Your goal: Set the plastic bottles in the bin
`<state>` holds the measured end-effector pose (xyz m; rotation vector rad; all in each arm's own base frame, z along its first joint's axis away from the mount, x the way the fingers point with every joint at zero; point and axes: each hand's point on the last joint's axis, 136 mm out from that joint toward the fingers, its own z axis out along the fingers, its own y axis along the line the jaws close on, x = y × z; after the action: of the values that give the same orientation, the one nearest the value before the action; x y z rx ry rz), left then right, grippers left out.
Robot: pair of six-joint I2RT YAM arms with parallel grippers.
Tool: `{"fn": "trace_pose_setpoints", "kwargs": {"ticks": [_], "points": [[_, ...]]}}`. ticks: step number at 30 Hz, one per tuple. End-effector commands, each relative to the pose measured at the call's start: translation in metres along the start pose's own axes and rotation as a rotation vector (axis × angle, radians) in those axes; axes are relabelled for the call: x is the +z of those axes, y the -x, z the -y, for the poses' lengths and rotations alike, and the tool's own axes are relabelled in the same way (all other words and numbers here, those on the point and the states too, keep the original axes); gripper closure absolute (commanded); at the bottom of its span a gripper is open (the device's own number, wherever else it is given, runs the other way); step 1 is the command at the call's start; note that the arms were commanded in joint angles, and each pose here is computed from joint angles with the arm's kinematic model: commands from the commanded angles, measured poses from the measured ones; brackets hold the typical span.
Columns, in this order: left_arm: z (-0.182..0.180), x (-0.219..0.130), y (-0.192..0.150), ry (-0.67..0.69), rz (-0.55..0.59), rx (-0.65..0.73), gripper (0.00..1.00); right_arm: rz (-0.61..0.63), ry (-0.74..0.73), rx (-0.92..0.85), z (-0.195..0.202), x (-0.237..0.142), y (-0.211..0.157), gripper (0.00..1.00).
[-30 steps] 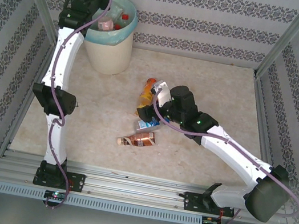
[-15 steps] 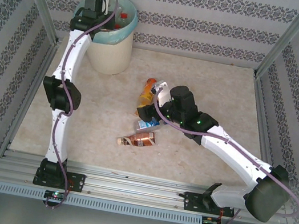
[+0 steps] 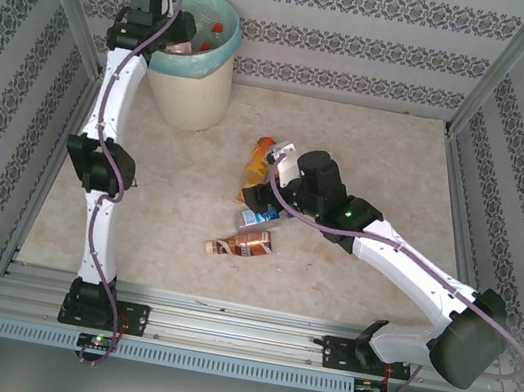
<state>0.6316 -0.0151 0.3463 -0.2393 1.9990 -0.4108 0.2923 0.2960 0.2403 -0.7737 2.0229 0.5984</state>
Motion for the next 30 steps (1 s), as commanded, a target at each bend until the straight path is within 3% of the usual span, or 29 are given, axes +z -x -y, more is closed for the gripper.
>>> {"fn": "trace_pose_setpoints", "kwargs": {"ticks": [1,4,7,13,16,22,30], "points": [[0.051,-0.094,0.088,-0.086,0.265,0.028,0.67,0.026,-0.106,0.029,0.022,-0.015,0.012,0.06],[0.066,-0.126,0.097,-0.097,0.294,0.056,0.67,-0.003,-0.135,0.061,0.036,-0.020,0.008,0.05],[0.085,-0.142,0.083,-0.108,0.247,0.119,0.66,-0.056,-0.161,0.096,0.052,-0.021,-0.004,0.06],[0.129,-0.148,0.001,-0.126,0.042,0.308,0.57,-0.199,-0.249,0.205,0.082,-0.010,-0.037,0.08],[0.153,-0.160,-0.038,-0.173,0.001,0.384,0.50,-0.249,-0.287,0.270,0.094,0.000,-0.055,0.07],[0.178,-0.195,-0.107,-0.318,0.045,0.465,0.38,-0.252,-0.407,0.508,0.127,0.023,-0.073,0.06],[0.173,-0.232,-0.179,-0.500,0.079,0.487,0.29,-0.221,-0.420,0.656,0.142,0.076,-0.081,0.06]]}}
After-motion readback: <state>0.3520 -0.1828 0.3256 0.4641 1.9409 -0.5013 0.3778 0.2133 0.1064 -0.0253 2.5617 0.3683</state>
